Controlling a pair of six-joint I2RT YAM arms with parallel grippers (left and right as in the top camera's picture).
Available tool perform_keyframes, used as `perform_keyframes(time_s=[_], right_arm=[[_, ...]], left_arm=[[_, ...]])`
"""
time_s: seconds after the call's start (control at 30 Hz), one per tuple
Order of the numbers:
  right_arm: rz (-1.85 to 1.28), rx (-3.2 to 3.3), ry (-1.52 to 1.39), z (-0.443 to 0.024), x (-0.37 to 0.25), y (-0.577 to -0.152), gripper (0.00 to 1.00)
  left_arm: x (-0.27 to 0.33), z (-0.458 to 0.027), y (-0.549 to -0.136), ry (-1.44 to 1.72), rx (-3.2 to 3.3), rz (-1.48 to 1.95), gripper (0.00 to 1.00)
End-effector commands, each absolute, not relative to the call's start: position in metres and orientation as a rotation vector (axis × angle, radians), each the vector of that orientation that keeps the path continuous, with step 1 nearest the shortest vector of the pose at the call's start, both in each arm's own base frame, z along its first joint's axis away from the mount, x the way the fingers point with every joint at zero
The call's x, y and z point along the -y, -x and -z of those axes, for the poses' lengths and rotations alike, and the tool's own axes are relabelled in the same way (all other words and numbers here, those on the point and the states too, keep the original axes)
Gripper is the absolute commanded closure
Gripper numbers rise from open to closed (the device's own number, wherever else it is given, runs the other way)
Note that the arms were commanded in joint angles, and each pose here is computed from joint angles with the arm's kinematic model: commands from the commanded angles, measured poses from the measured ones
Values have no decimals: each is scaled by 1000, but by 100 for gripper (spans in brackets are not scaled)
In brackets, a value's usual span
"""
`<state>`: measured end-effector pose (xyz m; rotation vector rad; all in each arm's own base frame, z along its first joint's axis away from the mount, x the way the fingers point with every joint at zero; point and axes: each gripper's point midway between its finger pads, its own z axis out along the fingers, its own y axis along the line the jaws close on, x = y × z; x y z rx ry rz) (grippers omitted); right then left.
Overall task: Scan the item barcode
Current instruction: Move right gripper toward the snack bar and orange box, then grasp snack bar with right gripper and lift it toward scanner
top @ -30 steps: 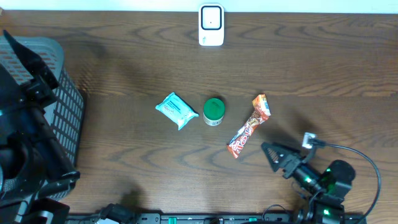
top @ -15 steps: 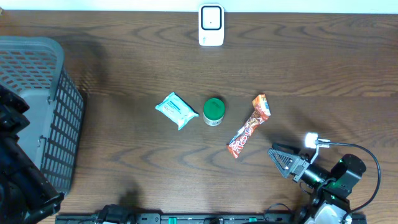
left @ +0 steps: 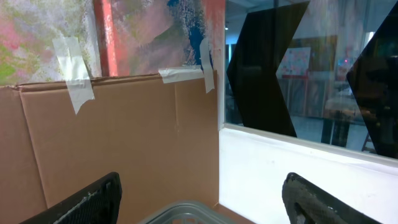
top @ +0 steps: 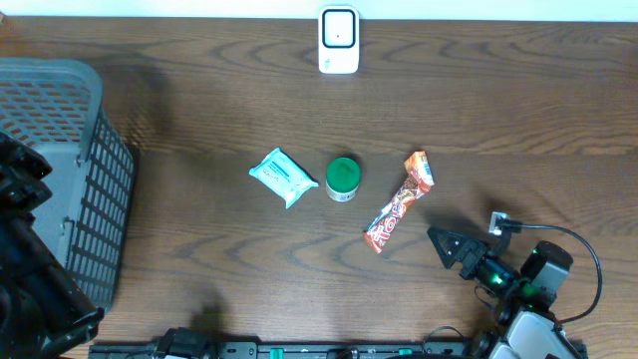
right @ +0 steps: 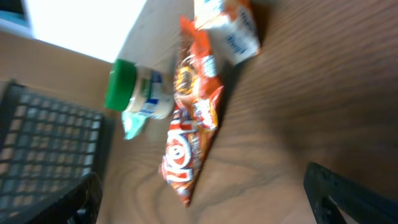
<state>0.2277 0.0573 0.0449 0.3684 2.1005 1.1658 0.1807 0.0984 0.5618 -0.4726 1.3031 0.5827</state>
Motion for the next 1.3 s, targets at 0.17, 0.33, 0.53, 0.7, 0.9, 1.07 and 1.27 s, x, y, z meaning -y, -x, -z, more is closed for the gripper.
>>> perform_keyframes(time_s=[0.17, 0.33, 0.53, 0.7, 0.9, 1.07, 1.27], right_arm=[[-990, -2168, -370, -28, -52, -238, 1], [-1009, -2117, -332, -41, -58, -248, 1], [-1006, -2140, -369, -38, -60, -260, 1], [-1019, -2189, -387, -29, -62, -270, 1], [-1050, -2250, -360, -16, -72, -284, 1], [-1079, -2294, -332, -3, -83, -288, 1], [-992, -2379, -393, 24, -81, -284, 1]], left_arm=[[-99, -559, -180, 496, -1298, -556, 17], [-99, -559, -180, 494, -1301, -558, 17], [-99, -559, -180, 494, -1301, -558, 17], [-99, -559, -180, 494, -1301, -558, 17], [-99, -559, -180, 494, -1302, -558, 17], [-99, -558, -181, 493, -1305, -560, 17], [-99, -558, -181, 492, -1307, -561, 17]])
